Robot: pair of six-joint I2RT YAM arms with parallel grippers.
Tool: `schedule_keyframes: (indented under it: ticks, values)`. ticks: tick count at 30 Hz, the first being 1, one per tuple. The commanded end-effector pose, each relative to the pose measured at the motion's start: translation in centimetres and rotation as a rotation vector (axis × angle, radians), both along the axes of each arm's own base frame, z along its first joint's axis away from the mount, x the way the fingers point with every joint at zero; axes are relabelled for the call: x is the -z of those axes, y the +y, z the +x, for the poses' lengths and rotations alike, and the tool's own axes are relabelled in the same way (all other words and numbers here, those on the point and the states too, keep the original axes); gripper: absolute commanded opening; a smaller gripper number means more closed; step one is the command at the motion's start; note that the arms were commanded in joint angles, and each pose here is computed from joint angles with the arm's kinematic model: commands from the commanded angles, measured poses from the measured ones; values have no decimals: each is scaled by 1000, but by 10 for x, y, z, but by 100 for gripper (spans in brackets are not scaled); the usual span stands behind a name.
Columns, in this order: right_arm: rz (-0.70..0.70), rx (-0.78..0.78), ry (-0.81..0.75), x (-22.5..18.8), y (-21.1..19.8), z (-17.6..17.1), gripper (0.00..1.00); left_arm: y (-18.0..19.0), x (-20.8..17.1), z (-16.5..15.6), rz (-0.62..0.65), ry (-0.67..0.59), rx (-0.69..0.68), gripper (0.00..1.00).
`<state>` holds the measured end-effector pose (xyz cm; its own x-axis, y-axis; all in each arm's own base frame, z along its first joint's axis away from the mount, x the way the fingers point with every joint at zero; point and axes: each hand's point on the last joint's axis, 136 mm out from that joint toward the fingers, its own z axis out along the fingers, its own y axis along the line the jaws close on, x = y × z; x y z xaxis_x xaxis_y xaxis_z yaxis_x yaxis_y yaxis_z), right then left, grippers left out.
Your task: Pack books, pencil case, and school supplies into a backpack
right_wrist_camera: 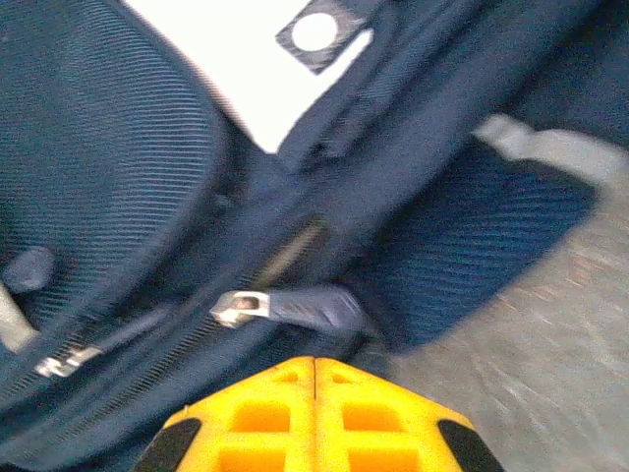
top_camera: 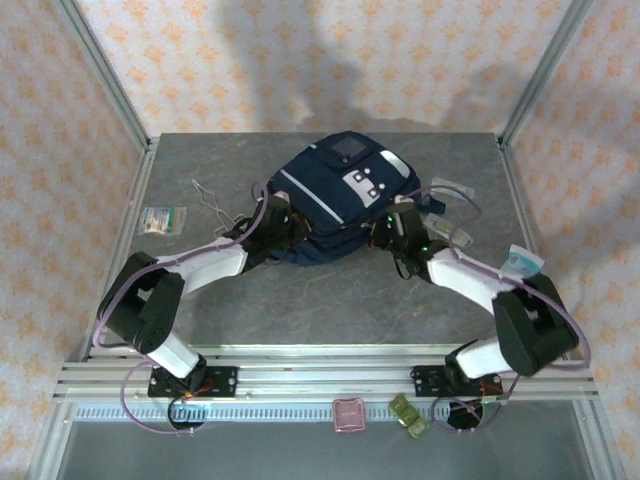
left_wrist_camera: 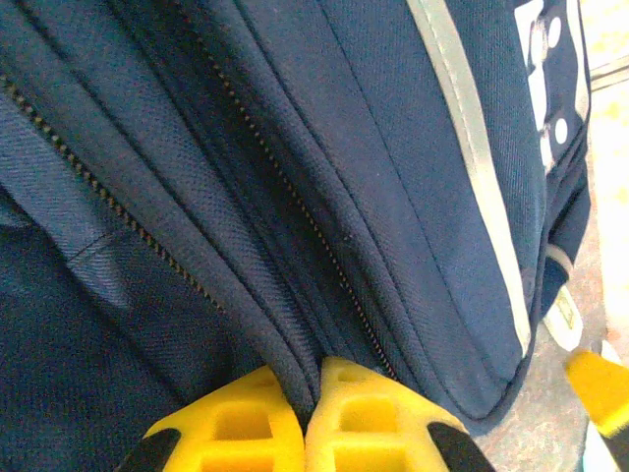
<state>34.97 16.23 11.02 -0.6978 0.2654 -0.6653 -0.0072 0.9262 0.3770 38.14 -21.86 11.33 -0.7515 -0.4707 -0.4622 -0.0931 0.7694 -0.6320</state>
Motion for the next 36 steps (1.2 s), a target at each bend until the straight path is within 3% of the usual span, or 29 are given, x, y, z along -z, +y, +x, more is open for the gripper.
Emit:
schedule_keyframes:
  ticks: [1,8,11,14,23,27,29,31,36]
  values:
    - [-29,21,60,12,-9,-25,0,17,-36,10,98,-119,43,0]
    - [132,-148,-43,-30,44,-33,1,43,-51,23,232,-191,45,0]
    - [168,-133,-17,-42,51,-6,32,38,-51,21,206,-187,68,0]
    - [275,-139,20,-45,63,24,40,38,-47,18,197,-175,65,0]
    - [278,-120,110,-6,80,91,43,37,-43,17,180,-167,60,0]
    - [319,-210,128,-2,99,95,30,33,-41,17,163,-164,75,0]
    - [334,-248,141,1,106,93,28,32,-40,17,161,-165,81,0]
    - [338,-276,159,7,110,92,3,31,-40,18,160,-166,84,0]
    - [357,-279,128,-2,106,83,0,29,-37,23,168,-160,87,0]
